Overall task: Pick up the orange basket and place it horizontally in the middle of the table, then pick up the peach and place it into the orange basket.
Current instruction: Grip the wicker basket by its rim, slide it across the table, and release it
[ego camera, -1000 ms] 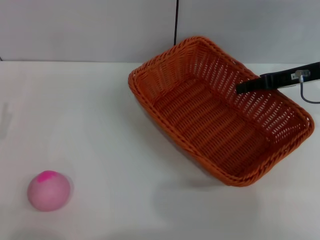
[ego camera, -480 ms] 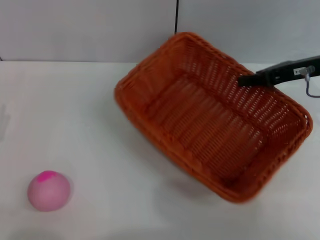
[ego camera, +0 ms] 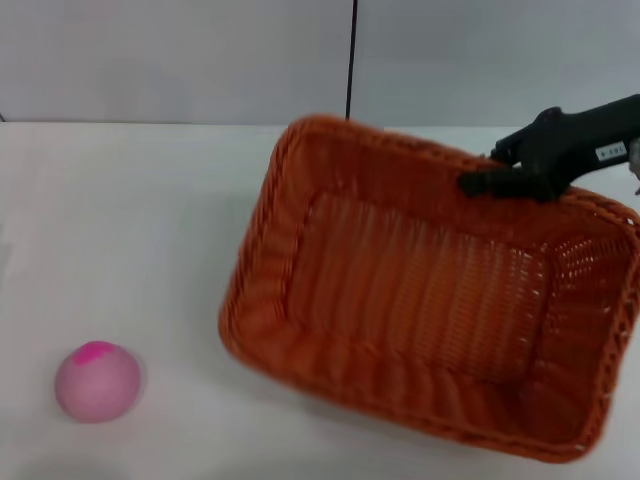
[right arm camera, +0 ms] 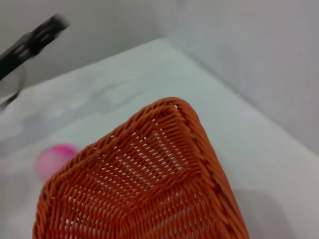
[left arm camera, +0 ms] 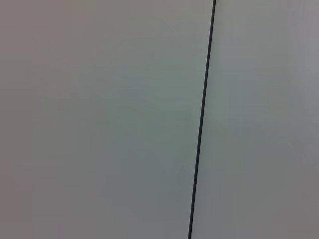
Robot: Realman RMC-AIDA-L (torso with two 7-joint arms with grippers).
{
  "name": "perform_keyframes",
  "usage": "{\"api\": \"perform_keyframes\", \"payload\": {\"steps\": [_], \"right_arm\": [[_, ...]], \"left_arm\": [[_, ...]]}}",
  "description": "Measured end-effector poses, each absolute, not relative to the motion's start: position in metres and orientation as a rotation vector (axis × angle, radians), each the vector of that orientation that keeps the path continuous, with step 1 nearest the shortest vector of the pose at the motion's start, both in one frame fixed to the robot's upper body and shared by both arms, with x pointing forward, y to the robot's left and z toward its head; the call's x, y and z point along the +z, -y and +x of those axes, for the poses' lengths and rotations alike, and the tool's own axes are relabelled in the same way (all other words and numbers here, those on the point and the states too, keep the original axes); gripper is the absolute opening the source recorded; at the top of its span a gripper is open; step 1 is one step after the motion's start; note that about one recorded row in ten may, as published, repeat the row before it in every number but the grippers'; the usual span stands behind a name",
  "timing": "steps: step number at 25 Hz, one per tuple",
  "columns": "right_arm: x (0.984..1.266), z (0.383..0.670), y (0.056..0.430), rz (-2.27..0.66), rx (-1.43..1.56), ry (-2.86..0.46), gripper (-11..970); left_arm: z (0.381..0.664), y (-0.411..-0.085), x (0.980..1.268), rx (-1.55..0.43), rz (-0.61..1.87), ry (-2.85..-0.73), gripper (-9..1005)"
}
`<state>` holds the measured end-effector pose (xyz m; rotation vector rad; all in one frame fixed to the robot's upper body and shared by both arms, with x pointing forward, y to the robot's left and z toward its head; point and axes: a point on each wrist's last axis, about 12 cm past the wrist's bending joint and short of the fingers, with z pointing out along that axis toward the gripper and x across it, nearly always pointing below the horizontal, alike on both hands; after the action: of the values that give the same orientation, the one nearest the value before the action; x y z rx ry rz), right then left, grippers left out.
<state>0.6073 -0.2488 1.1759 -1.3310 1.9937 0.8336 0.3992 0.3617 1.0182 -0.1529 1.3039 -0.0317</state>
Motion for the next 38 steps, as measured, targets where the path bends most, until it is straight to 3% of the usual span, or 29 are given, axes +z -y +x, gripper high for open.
{"api": "perform_keyframes", "payload": {"steps": [12,20,38], "right_arm": [[1.191,0.606,0.250,-1.652,0.661,-1.756,160],[1.166,0.610,0.234,-1.693,0.586,-1.667,166],[1.159,0.629,0.226,-1.724,0.406,-1.621,179]], "left_arm": [[0.383,-0.350,1.017,-0.081,-0.176,-1.281,767],[0.382,-0.338,1.017,-0.142,-0.173,-1.274,764],[0.384,-0.331,1.018,-0.169,-0.189,-1.256,757]]}}
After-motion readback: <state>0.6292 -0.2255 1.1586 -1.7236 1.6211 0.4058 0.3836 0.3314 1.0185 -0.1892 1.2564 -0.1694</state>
